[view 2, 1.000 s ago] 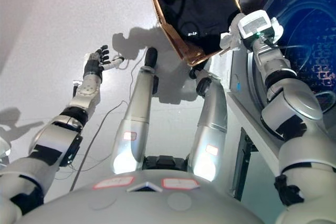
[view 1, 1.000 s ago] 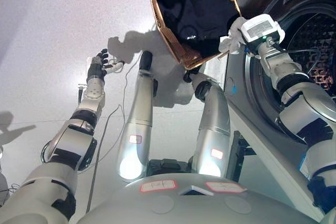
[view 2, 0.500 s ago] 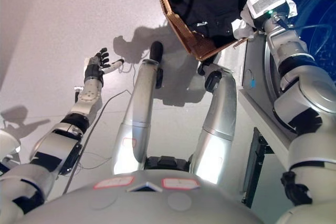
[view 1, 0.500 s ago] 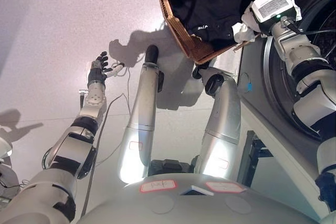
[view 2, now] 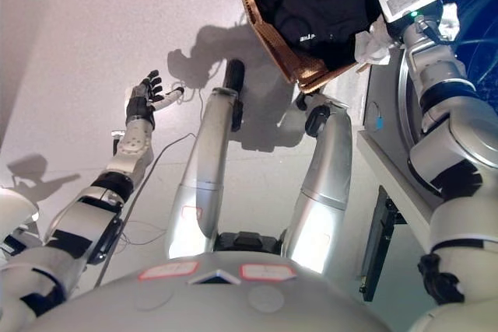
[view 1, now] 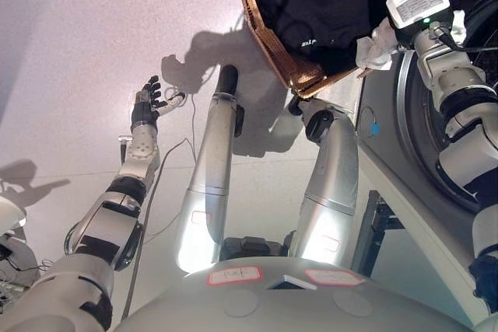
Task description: Put the clothes in the basket into the washing machine.
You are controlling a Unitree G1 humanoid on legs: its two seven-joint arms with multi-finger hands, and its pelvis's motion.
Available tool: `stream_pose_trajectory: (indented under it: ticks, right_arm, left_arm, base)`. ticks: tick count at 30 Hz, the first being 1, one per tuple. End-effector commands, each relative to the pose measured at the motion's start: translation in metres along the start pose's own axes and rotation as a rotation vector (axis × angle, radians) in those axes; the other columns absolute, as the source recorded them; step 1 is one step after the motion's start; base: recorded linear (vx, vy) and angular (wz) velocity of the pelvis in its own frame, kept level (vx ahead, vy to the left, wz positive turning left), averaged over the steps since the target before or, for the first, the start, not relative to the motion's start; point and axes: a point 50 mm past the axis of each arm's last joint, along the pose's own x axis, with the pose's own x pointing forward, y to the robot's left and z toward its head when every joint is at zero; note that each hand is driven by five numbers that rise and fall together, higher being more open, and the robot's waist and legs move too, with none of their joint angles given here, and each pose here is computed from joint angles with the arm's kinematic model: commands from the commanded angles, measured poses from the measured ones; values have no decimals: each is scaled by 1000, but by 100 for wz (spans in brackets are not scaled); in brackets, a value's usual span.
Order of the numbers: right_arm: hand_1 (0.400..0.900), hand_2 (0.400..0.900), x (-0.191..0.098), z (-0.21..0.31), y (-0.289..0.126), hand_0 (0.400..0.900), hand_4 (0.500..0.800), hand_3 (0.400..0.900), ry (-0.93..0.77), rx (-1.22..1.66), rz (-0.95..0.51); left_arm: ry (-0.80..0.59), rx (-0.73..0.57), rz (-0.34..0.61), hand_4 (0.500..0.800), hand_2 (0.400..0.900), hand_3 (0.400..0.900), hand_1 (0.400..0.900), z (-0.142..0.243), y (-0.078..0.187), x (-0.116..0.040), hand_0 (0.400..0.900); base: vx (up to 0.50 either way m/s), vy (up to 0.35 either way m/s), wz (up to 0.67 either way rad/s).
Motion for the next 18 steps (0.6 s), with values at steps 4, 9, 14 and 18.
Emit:
stream_pose_trajectory:
  ticks: [4, 9, 14, 18]
  right_arm:
    - [400, 400, -32, -67, 37, 400, 500, 400, 288, -49, 144]
    - [400, 400, -31, -51, 44, 400, 500, 400, 391, 410, 104]
    - [400, 400, -48, -10, 77, 400, 500, 400, 507, 910, 123]
    - [400, 400, -71, 37, 104, 400, 500, 400, 566, 1234, 158]
  left_arm:
    - [15, -25, 60, 800, 900, 900, 900, -14, 2, -6, 900]
    - [-35, -27, 62, 800, 900, 900, 900, -3, 4, -4, 900]
    - [-29, -28, 74, 800, 900, 900, 900, -8, 10, -5, 900]
    - [4, -39, 100, 800, 900, 900, 900, -20, 16, -11, 900]
  base:
    - [24, 37, -3]
    - [-5, 44, -11]
    - [-7, 60, -21]
    - [13, 79, -26]
